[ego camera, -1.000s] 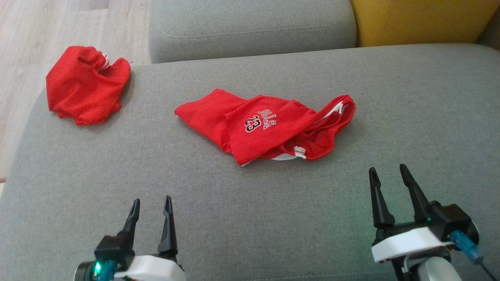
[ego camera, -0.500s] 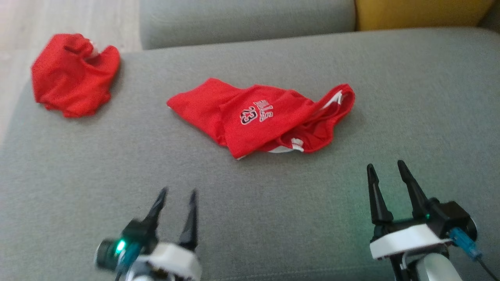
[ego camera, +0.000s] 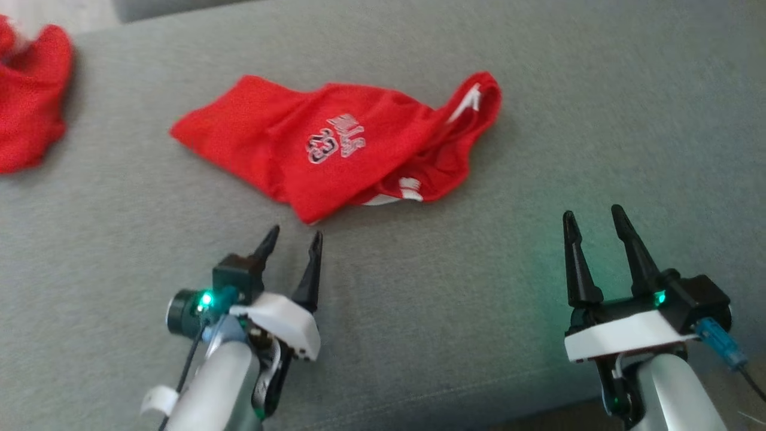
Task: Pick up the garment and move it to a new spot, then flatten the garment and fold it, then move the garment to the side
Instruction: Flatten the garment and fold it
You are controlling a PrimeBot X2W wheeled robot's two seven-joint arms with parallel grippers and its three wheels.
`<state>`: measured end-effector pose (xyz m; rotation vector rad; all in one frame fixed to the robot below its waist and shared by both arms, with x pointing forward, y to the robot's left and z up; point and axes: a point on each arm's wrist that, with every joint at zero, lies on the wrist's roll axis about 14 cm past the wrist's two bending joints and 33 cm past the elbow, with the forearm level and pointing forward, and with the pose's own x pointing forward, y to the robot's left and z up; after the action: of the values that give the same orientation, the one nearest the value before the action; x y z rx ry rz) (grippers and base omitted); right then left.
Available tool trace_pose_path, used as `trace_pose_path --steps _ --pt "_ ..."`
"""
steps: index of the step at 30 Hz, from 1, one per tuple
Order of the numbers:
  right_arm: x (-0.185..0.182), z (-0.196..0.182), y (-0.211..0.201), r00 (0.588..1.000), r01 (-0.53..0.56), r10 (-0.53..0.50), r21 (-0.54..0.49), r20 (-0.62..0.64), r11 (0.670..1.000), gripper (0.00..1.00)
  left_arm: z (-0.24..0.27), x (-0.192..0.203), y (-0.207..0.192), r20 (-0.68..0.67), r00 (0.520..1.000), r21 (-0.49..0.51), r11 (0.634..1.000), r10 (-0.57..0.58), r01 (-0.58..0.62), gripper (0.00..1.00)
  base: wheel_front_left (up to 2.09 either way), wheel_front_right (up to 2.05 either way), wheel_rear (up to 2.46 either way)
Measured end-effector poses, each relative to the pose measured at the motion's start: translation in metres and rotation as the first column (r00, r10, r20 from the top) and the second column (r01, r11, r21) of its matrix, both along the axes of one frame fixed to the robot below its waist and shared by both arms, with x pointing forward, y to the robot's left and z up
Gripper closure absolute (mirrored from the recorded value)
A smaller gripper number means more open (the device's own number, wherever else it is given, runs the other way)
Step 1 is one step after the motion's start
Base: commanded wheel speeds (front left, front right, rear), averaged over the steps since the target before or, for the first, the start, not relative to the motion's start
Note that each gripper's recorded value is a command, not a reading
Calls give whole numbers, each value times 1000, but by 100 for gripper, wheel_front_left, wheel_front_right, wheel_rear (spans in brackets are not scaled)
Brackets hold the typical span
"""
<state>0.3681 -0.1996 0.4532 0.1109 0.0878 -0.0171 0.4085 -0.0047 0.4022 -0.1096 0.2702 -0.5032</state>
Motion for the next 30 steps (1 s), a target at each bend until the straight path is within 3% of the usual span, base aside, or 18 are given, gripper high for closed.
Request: trace_pose_path --steps 10,16,30 --pt "-3 -8 -19 998 61 -61 -4 -30 998 0 -13 14 -28 -36 997 -36 998 -61 60 0 0 0 0" --pt "0 -5 -16 999 52 -52 0 -17 999 0 13 15 -34 24 997 -87 994 -69 71 52 0 0 0" --pt "-2 2 -12 999 40 -40 2 4 999 0 20 12 -38 44 997 -83 994 -71 74 86 0 0 0"
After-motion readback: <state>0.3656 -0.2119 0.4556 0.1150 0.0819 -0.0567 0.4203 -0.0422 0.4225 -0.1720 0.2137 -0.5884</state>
